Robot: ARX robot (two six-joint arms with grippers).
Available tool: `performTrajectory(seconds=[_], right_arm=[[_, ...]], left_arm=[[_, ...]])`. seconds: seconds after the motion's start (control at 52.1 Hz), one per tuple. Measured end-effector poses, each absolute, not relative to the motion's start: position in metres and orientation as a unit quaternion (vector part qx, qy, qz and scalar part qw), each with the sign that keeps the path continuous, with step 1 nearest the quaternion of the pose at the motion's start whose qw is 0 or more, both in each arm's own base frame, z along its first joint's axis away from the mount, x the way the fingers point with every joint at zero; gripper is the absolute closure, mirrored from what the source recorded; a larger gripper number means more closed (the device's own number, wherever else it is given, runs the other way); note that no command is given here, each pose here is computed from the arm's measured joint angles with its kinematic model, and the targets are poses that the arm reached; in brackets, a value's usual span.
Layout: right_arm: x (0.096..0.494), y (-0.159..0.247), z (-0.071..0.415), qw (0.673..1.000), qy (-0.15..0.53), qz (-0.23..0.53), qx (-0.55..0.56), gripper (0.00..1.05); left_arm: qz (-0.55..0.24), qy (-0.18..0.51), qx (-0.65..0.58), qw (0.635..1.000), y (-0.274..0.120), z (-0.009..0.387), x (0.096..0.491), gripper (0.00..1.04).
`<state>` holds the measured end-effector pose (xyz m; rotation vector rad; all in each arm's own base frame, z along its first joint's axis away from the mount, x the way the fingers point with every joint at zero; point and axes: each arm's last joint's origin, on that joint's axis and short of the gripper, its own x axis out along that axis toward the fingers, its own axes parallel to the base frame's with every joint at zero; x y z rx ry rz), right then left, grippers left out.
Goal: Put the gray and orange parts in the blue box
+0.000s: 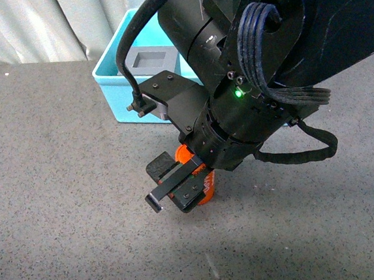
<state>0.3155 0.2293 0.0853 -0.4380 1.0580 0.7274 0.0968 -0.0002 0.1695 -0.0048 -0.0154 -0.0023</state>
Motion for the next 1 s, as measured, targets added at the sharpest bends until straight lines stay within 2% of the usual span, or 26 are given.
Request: performTrajectory(seconds=[0.077,0.115,0.365,0.538,0.73,0.998], right_arm=[[0.316,0.229,0.084,0.777,0.493,0.334,-0.205,0.57],[0.316,0.230,0.084,0.778,0.493,0.332,-0.206,0.59],[0.318,0.221,0.095,0.791,0.482,0.321,-0.196,0.60],[0.331,0.197,0.162,0.844,0.413,0.309,-0.146,0.60],[0.353,0.182,0.210,0.879,0.359,0.287,-0.124,0.60],[0.404,0.184,0.220,0.890,0.347,0.276,-0.108,0.60]], left_arm=[[-0.001,-0.008,-0.002,1.000,0.000,0.169,0.097,0.07],[-0.001,-0.008,-0.002,1.000,0.000,0.169,0.097,0.07],[-0.001,-0.007,-0.002,1.000,0.000,0.169,0.097,0.07],[-0.001,-0.007,-0.002,1.000,0.000,0.169,0.097,0.07],[-0.001,-0.007,-0.002,1.000,0.000,0.169,0.097,0.07],[-0.001,-0.007,-0.002,1.000,0.000,0.169,0.097,0.07]])
